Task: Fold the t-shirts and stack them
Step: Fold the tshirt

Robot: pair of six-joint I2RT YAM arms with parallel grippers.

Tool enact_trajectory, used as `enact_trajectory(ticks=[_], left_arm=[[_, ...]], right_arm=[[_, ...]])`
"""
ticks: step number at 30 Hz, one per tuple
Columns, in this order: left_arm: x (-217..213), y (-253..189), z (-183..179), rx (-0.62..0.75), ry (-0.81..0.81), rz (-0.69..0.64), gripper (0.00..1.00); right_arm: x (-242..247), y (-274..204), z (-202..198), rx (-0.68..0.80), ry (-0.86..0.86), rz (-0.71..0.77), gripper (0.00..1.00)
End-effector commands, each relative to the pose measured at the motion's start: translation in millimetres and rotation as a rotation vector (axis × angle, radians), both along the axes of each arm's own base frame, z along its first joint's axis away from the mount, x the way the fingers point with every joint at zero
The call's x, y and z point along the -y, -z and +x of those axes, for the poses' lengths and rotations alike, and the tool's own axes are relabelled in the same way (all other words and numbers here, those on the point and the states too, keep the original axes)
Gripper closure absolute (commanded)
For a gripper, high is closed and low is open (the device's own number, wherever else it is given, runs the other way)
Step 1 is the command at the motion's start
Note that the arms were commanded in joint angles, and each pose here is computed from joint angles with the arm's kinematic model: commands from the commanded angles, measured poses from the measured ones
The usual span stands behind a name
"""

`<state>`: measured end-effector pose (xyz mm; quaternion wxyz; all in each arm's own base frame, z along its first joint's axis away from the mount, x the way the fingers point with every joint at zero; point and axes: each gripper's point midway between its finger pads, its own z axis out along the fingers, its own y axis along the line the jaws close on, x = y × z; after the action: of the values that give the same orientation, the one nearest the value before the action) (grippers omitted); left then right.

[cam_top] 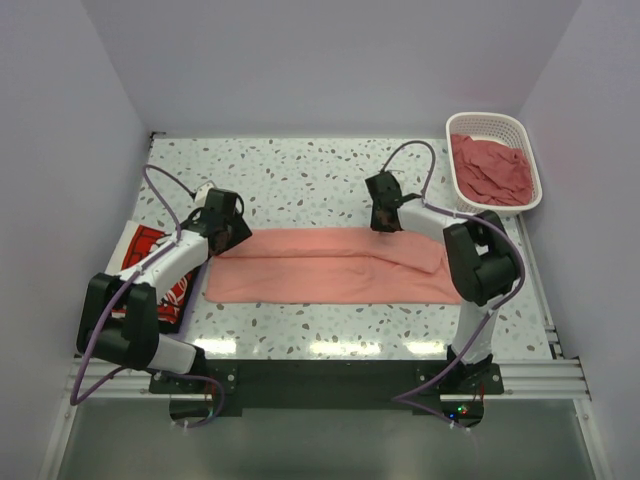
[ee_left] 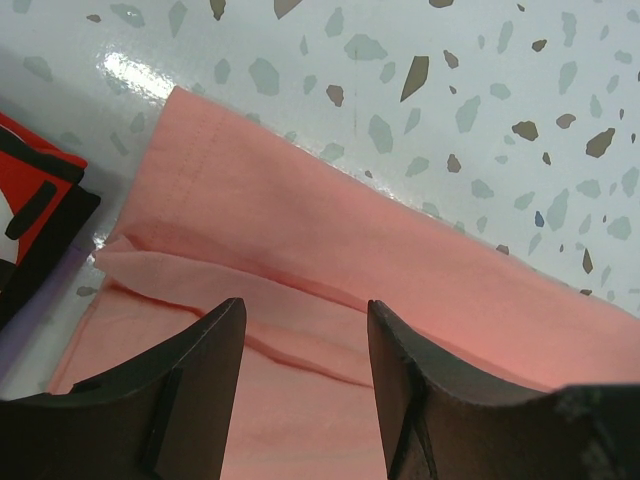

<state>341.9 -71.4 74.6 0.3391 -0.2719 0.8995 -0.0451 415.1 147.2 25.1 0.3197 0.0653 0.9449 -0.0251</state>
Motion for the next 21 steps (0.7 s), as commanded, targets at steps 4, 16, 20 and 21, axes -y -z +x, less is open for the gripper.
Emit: enact_trajectory(ticks=[4,16,20,21], left_arm=[[1.8,0.7,3.8,0.024,0.007,0.004,0.43],[4.1,6.7,2.4,0.013,0.01,-0.009,0.44],[6.9,11.3,2.0,0.008,0.002,-0.029,0.44],[7.7,11.4,2.5,0.009,0.002,-0.034,0.43]], right_arm=[[3.5,-40.3,2.0,0.097,0.03,0.018,0.95],[11.6,-59.4,-28.3,0.115,0.029,0.061,1.0],[15.5,-67.7,-43.6,0.135,0.027,0.087,1.0],[18.1,-63.6,-50.5,0.124,0.028,0.087,1.0]])
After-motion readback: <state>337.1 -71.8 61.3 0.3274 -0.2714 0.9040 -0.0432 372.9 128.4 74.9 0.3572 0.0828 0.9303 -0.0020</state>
